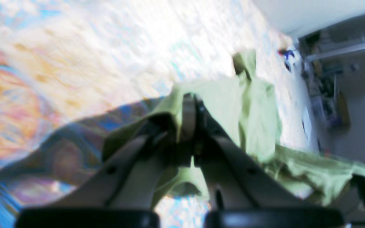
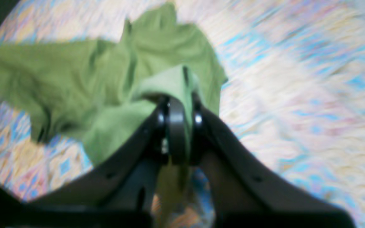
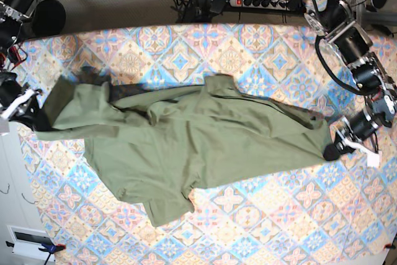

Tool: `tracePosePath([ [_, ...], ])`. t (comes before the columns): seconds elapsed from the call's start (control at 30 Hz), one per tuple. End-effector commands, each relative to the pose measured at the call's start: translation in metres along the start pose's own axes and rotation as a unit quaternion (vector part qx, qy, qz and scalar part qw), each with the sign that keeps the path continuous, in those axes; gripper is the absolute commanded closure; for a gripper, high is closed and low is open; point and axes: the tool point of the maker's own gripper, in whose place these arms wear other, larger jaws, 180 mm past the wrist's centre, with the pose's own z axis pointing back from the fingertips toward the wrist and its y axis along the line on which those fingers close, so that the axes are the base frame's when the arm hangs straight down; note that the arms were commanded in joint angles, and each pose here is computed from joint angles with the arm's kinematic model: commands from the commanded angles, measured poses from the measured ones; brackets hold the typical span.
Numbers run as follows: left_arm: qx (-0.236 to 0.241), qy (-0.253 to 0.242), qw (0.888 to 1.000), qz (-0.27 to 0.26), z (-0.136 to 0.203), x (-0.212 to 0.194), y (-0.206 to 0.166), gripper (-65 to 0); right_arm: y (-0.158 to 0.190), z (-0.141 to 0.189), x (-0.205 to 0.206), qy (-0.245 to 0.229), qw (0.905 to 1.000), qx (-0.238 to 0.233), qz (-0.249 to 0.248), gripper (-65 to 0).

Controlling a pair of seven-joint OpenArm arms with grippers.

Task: Layout the t-shirt on the table in an organized manner, then fold the t-shirt properly
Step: 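Pull the sleeve with the left gripper away from the right gripper, then release the sleeve and move the left gripper over the t-shirt collar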

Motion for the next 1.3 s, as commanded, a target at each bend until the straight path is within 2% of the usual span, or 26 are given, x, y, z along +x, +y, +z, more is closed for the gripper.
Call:
tracePosePath([
  [0.0,-0.005,-0.036,0.999,-0.003,0.005,0.028,-0.001,0.0,0.007,-0.001,0.016,-0.021,0.9996,0.013,0.014,-0.7],
  [0.13,0.005,-0.070,0.997,0.024,-0.003,0.050,0.016,0.0,0.025,-0.013,0.008,-0.013,0.9991,0.038,0.015,-0.7],
  [0.3,0.031,-0.109,0.993,0.027,-0.017,0.065,0.032,0.0,0.028,-0.014,0.007,-0.012,0.9989,0.042,0.016,-0.7],
  [0.33,0.036,-0.118,0.992,0.026,-0.017,0.067,0.035,-2.2,0.028,-0.014,0.008,-0.013,0.9989,0.041,0.016,-0.7],
  [0.4,0.044,-0.132,0.990,0.031,-0.018,0.070,0.039,-9.4,0.027,-0.013,0.008,-0.014,0.9990,0.040,0.016,-0.7],
  [0.53,0.080,-0.134,0.985,0.068,-0.015,0.068,0.055,-34.2,0.018,-0.005,0.009,-0.014,0.9995,0.023,0.014,-0.7],
  [0.63,0.081,-0.132,0.985,0.071,-0.014,0.065,0.057,-42.3,0.012,0.001,0.003,0.004,0.9998,0.012,0.014,-0.7],
  [0.73,0.077,-0.131,0.986,0.072,-0.006,0.057,0.058,-41.9,0.012,0.001,-0.001,0.009,0.9999,0.011,0.009,-0.7],
  [0.8,0.062,-0.102,0.990,0.070,0.007,0.036,0.054,-39.8,0.012,0.001,-0.001,0.009,0.9999,0.011,0.009,-0.7],
  [0.9,0.021,-0.041,0.998,0.043,0.015,-0.006,0.022,-35.4,0.012,0.001,-0.001,0.009,0.9999,0.011,0.009,-0.7],
  [1.0,-0.008,0.004,1.000,-0.011,0.027,-0.053,-0.017,-30.5,0.012,0.000,-0.001,0.010,0.9998,0.011,0.009,-0.7],
  [1.13,-0.044,0.051,0.996,-0.062,0.033,-0.106,-0.062,-28.3,0.013,0.000,-0.002,0.010,0.9998,0.012,0.008,-0.7],
  [1.27,-0.088,0.104,0.984,-0.113,0.024,-0.154,-0.109,-28.2,0.013,0.000,-0.002,0.012,0.9998,0.012,0.009,-0.7],
])
